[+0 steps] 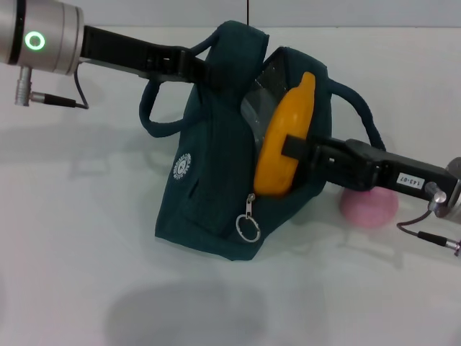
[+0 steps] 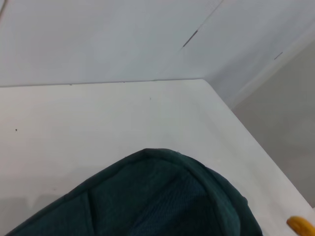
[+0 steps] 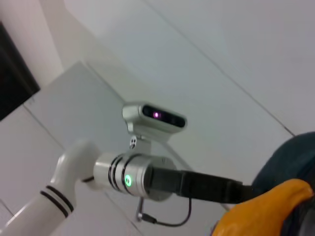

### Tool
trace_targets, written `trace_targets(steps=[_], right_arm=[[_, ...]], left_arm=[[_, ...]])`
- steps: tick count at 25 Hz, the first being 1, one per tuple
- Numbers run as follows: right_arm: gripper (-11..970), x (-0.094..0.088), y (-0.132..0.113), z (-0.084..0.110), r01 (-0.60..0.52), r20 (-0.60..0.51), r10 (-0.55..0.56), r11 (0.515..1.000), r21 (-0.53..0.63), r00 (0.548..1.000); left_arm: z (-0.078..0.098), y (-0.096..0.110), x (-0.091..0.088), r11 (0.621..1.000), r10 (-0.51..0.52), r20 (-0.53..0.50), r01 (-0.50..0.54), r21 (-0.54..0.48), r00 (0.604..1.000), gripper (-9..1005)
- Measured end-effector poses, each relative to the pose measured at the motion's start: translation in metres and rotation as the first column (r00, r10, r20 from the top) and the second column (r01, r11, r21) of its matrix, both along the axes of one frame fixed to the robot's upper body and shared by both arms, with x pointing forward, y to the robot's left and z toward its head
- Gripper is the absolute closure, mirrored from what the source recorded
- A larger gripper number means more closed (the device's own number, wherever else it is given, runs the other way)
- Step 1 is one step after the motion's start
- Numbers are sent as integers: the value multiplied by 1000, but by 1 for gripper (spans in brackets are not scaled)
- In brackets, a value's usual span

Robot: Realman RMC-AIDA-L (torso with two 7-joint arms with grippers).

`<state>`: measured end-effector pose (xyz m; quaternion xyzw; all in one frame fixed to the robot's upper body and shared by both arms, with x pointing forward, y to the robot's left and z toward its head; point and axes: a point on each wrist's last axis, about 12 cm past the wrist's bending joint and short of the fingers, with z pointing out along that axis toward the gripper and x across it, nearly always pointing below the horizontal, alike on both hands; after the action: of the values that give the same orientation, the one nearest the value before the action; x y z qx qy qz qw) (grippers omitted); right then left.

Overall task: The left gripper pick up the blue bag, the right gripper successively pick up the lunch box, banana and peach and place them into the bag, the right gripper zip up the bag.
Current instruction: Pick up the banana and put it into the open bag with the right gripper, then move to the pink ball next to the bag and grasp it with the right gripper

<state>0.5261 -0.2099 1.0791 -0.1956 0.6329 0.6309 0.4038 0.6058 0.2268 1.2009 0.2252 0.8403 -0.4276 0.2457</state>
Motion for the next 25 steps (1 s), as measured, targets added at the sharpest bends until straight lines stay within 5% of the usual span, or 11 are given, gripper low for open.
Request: trace_targets(steps=[9,15,20,25], right_arm=[[515,5,-8,0,19,16,-18,998,-55,1000],[373,15,-13,-2,50,-44,-56,993,-110,997],[163,12,-28,1,69,-55,-76,991,-113,996],[168,11,-54,14,160,21,-158,984,-78,987]], left_arm=[[2,1,1,1000,1,5,-1,3,1000,945],[3,0,2,1000,0,7,0,3,1000,945],[3,-1,2,1000,-4,9,3,4,1000,945],[2,2,2,1000,5,7,-5,3,1000,945]])
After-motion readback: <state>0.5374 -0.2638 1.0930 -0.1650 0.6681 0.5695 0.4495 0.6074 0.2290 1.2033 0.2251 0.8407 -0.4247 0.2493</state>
